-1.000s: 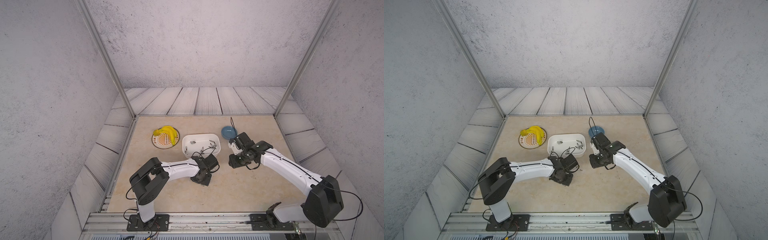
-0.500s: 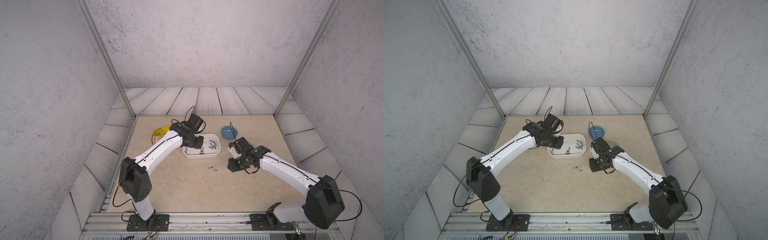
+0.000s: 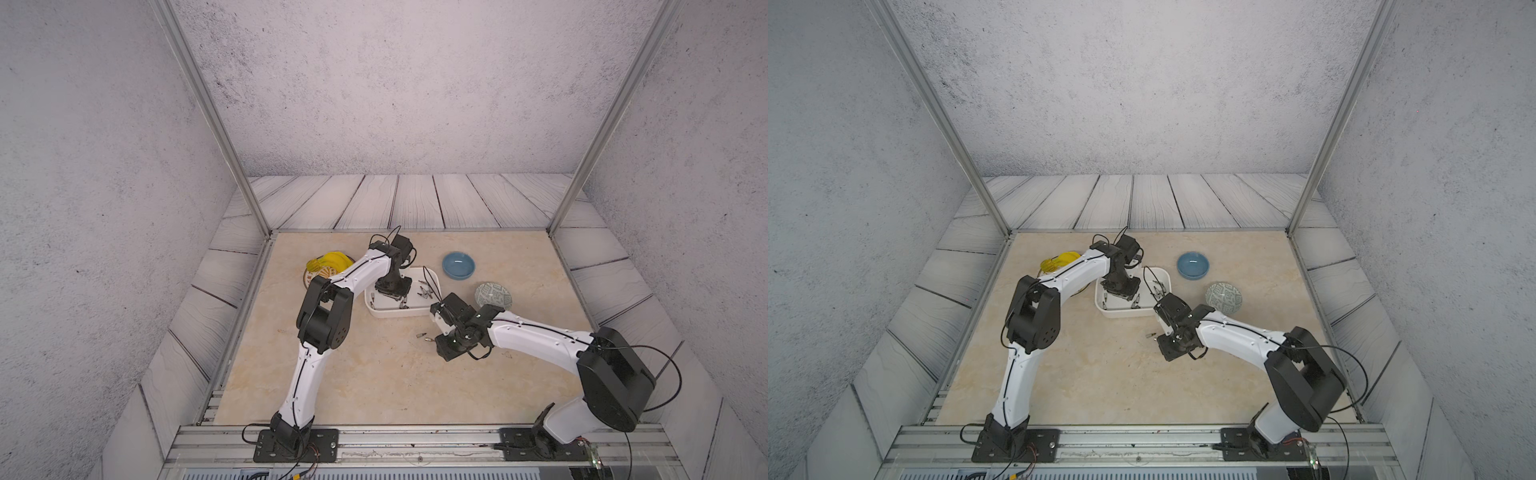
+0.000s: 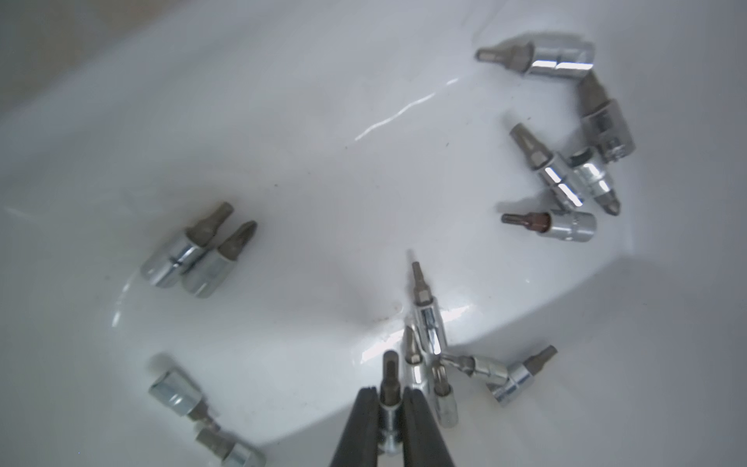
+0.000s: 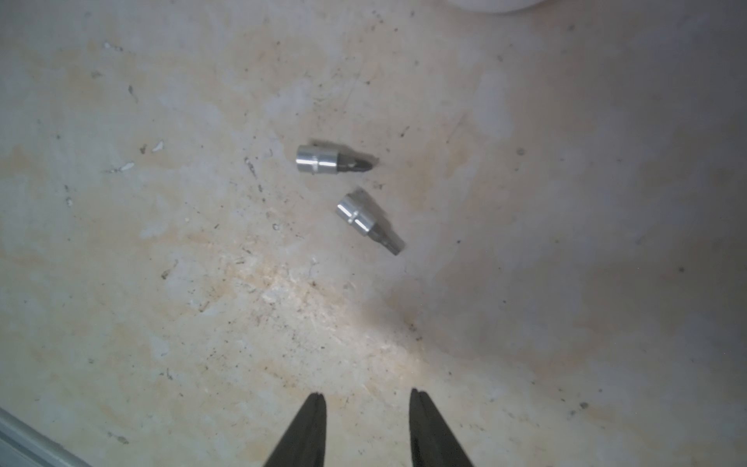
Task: Put the bit on the desktop into the storage box
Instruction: Place the screwdriver bit in the storage box, then pick up the screwdriver bit from the center of the board, then place the screwdriver bit in the storage box.
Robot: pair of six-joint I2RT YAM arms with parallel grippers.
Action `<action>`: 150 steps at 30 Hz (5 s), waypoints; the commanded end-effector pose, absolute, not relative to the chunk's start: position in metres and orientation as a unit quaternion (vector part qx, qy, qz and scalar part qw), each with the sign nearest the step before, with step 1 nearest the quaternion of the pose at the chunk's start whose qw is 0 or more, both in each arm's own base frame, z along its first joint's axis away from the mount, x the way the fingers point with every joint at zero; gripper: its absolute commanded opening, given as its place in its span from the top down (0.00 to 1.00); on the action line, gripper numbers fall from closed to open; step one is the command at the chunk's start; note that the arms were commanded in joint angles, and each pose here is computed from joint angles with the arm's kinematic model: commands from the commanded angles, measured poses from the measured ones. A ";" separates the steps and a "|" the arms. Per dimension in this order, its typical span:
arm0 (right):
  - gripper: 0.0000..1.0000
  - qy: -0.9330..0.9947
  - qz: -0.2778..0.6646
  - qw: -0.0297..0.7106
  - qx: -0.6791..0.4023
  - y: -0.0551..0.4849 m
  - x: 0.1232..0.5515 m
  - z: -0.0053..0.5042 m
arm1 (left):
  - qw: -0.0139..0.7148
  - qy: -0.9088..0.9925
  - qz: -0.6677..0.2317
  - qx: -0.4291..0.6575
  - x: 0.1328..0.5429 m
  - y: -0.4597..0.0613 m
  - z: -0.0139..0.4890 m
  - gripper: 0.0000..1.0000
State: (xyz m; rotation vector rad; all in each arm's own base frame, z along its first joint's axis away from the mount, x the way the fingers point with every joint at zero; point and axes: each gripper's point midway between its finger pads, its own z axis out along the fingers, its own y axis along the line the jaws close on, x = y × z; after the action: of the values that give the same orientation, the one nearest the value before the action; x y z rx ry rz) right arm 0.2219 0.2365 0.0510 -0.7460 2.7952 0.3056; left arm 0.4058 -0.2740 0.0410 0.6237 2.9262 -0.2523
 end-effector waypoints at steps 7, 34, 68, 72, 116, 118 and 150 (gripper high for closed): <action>0.60 0.938 0.113 0.135 -0.297 0.256 0.235 0.049 | 0.066 0.974 -0.117 0.183 0.430 -0.270 0.033 1.00; 0.60 0.921 0.045 0.155 -0.355 0.265 0.273 0.036 | 0.067 0.968 -0.160 0.182 0.425 -0.287 0.037 0.55; 0.71 0.917 0.050 0.084 -0.388 0.266 0.256 0.002 | 0.220 0.956 -0.160 0.109 0.362 -0.200 0.175 0.32; 0.76 0.917 0.045 0.078 -0.388 0.263 0.253 0.002 | 0.220 0.955 -0.172 0.105 0.346 -0.197 0.170 0.32; 1.00 0.931 0.088 0.158 -0.317 0.324 0.393 0.110 | 0.250 0.955 -0.113 0.112 0.227 -0.182 0.088 0.34; 1.00 0.932 0.091 0.151 -0.315 0.328 0.399 0.101 | 0.248 0.955 -0.112 0.114 0.225 -0.183 0.088 0.34; 0.98 0.950 0.063 0.079 -0.296 0.327 0.409 0.003 | 0.246 0.955 -0.116 0.122 0.223 -0.194 0.088 0.35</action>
State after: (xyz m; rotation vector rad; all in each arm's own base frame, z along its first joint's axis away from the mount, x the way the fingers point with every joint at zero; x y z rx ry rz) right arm 0.4147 0.3360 0.0265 -0.8925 2.7776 0.2294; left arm 0.2199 -0.1905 0.0830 0.3362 2.6200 -0.3130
